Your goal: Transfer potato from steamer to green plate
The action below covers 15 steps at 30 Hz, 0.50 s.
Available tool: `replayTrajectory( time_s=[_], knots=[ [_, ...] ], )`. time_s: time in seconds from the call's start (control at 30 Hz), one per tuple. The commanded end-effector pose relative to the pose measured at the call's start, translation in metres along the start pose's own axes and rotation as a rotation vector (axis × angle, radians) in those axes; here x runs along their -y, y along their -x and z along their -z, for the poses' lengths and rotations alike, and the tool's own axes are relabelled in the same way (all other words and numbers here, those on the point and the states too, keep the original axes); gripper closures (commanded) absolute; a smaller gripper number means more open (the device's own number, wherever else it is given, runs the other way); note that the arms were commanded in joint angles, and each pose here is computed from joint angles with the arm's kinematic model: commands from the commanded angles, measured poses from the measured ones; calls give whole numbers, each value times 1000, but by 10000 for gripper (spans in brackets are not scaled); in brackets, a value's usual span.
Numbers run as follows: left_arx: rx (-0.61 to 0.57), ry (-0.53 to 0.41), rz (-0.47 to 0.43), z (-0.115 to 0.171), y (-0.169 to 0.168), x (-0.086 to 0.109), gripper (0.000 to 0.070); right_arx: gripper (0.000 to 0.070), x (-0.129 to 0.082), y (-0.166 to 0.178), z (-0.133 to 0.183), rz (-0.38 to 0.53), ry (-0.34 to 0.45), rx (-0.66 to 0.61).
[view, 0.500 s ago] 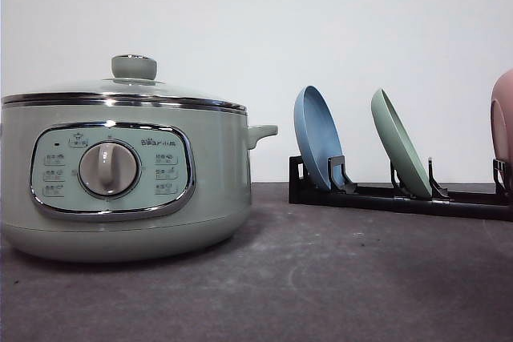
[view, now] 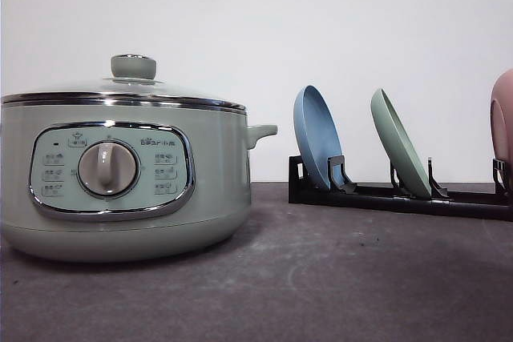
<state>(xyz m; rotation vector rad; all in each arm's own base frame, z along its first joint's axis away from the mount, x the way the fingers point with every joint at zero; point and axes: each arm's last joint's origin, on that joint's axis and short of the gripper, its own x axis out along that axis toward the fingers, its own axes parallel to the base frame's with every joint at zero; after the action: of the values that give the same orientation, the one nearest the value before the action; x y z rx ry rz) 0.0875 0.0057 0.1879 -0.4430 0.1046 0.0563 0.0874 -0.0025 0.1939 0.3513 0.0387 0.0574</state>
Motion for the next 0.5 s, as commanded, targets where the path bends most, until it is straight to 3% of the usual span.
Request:
replayTrajectory(
  time_s=[0.0,0.27,0.47],
  knots=[
    [22,6,13,-12,4,6,699,700,-5,4,-12,-13,-5,42],
    [30,-39,68,-58,14,29,699,700,-25,16,-62,-45,29,116],
    [-38,-135,147,-93,16,49,699,700,-40,18,-99,-83,88,55]
  ],
)
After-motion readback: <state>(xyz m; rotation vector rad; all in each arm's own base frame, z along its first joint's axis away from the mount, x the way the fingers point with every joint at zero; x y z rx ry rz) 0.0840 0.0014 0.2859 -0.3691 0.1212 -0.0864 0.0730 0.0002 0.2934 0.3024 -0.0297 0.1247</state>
